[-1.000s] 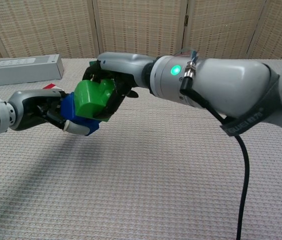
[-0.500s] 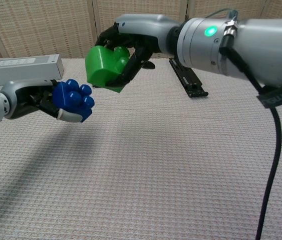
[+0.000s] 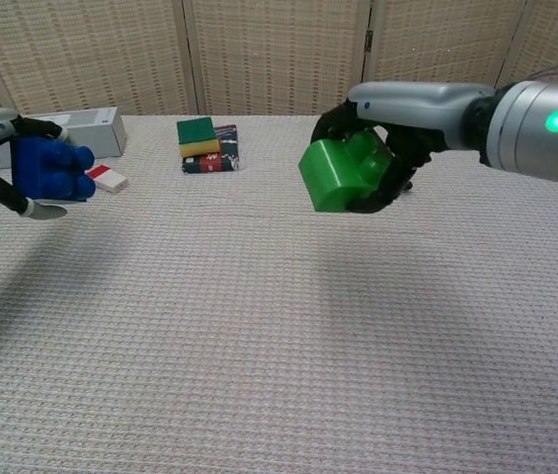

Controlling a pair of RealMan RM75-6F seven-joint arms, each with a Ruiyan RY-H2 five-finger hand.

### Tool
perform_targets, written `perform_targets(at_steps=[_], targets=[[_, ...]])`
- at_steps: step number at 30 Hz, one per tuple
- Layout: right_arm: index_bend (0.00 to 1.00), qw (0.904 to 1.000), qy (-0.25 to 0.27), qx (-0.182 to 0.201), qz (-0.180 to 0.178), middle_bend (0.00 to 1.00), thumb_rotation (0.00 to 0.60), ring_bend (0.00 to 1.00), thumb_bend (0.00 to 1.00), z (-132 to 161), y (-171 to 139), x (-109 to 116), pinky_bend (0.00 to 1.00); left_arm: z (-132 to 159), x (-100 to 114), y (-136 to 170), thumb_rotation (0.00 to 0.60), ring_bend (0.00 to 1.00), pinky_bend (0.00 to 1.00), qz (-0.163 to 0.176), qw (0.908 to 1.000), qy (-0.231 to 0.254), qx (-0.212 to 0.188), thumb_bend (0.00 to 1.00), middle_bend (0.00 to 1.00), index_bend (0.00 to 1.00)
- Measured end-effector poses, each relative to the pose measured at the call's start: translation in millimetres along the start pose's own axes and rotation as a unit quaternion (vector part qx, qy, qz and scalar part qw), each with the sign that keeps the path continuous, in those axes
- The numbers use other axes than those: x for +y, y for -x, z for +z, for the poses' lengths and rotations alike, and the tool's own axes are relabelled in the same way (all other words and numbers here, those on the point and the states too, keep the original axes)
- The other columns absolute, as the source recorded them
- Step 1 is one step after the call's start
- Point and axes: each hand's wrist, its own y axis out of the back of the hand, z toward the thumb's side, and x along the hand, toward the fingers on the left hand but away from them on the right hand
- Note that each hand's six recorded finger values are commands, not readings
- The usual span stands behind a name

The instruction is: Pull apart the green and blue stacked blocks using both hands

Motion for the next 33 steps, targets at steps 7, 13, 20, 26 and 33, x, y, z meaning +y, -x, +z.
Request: perform_targets(at_steps=[7,13,20,26,33], targets=[[0.92,0.998,-0.055,-0.027,0.016,0.7,0.6,0.8,0.35,-30.2,-10.2,-25.9,0.83,-54.7,11.0,15.9,0.6,0.02,0.0,0.05,0.9905,-0.126,0.023,0.3,0.29,0.55],[0.78,0.9973,-0.052,-0.035,0.039,0.59,0.6,0.71,0.35,-35.5,-4.2,-39.6,0.74,-74.4,1.7,23.4,0.6,0.01,0.0,0.052,0.9827,-0.176,0.026,0.3,0.25,0.43],[0.0,0.9942,-0.025,-0.029,0.1,0.0,0.6,0.15,0.35,-34.5,-3.5,-52.6,0.2,-74.7,-9.4,23.5,0.6,0.0,0.0,0.023,0.9824,-0.182,0.035,0.24,0.02,0.0],[0.0,0.9944,-0.008,-0.021,0.103,0.0,0.6,0.03,0.35,-33.1,-2.3,-42.2,0.05,-61.8,-8.8,22.3,0.6,0.0,0.0,0.011,0.9817,-0.187,0.036,0.24,0.0,0.0],[0.0,0.9943,-0.018,-0.012,0.104,0.0,0.6,0.0,0.35,-33.8,-7.3,-27.5,0.0,-48.7,-2.1,24.3,0.6,0.0,0.0,0.006,0.9783,-0.205,0.029,0.24,0.0,0.0]])
